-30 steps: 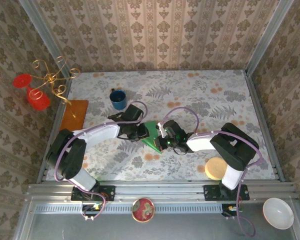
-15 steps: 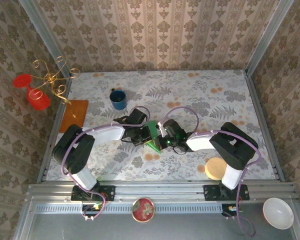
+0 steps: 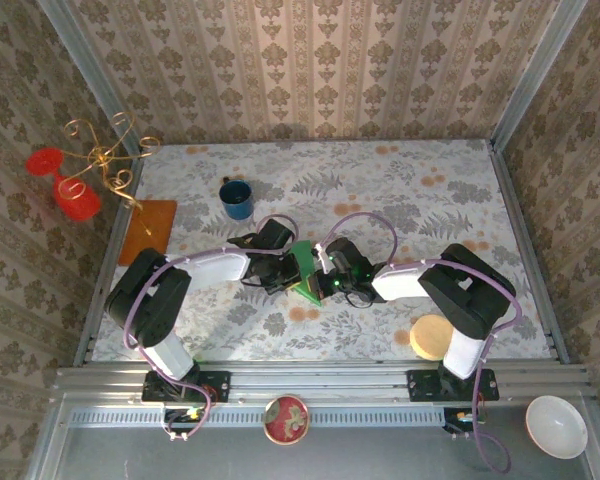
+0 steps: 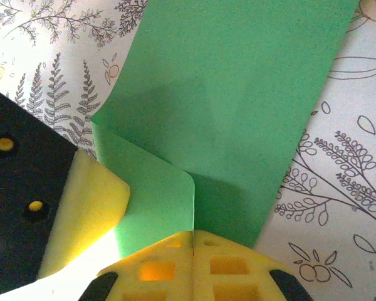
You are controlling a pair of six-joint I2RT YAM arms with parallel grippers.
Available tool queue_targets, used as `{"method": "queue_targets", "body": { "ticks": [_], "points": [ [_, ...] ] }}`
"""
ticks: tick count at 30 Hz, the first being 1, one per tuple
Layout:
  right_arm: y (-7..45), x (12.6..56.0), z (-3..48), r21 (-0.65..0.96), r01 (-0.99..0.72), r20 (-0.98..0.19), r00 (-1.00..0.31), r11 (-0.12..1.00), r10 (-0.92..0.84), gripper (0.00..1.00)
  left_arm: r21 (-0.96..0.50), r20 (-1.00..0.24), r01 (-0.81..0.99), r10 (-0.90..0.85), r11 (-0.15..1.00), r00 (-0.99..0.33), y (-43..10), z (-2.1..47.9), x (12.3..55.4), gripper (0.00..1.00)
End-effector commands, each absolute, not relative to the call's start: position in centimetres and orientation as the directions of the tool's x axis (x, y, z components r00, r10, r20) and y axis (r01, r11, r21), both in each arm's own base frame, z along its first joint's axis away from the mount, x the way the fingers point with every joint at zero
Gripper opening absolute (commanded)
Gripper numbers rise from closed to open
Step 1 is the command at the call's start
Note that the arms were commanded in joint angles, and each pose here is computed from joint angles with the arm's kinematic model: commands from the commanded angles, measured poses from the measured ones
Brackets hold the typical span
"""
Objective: Fold a paper plane with a square sheet of paper (pick it up from the middle)
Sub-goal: Third fold the triangle at the center of the table.
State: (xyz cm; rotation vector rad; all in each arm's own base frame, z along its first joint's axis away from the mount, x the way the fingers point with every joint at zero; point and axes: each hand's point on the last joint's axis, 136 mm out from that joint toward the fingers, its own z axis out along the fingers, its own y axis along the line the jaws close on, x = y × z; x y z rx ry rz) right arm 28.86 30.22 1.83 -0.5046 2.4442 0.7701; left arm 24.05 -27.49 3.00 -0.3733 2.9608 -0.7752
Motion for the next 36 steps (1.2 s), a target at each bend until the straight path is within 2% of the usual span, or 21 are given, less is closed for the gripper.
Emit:
{"method": "queue_targets", "body": {
  "ticks": [1, 19, 21, 25, 29, 32, 36],
  "points": [
    [28.5, 27.5, -1.2, 0.393, -0.427, -0.474, -0.853, 0.814, -0.219, 0.00, -0.437, 0.030, -0.258, -0.272, 0.862, -0.962, -26.3, 1.9, 23.1, 0.07],
    [28.9, 27.5, -0.3, 0.411, -0.426, -0.473, -0.856, 0.806, -0.211, 0.01, -0.379, 0.054, -0.283, -0.285, 0.881, -0.957, -25.1, -0.2, 22.3, 0.07],
    [29.1, 27.7, 0.6, 0.421, -0.424, -0.478, -0.855, 0.802, -0.201, 0.08, -0.360, 0.061, -0.293, -0.291, 0.886, -0.955, -24.6, -0.5, 22.1, 0.06],
    [28.7, 28.7, 3.4, 0.423, -0.375, -0.491, -0.860, 0.825, -0.140, 0.30, -0.335, 0.068, -0.314, -0.309, 0.888, -0.948, -23.8, -1.1, 21.9, 0.06],
    [27.4, 29.4, 5.5, 0.443, -0.294, -0.464, -0.883, 0.847, -0.064, 0.39, -0.332, 0.072, -0.319, -0.313, 0.888, -0.947, -23.6, -1.3, 21.9, 0.05],
    [26.7, 29.2, 6.3, 0.473, -0.254, -0.431, -0.902, 0.844, -0.030, 0.39, -0.332, 0.073, -0.317, -0.311, 0.888, -0.948, -23.7, -1.4, 21.9, 0.05],
    [27.5, 27.3, 7.2, 0.531, -0.283, -0.382, -0.921, 0.799, -0.073, 0.25, -0.331, 0.073, -0.321, -0.315, 0.887, -0.946, -23.6, -1.4, 22.0, 0.05]
  ]
}}
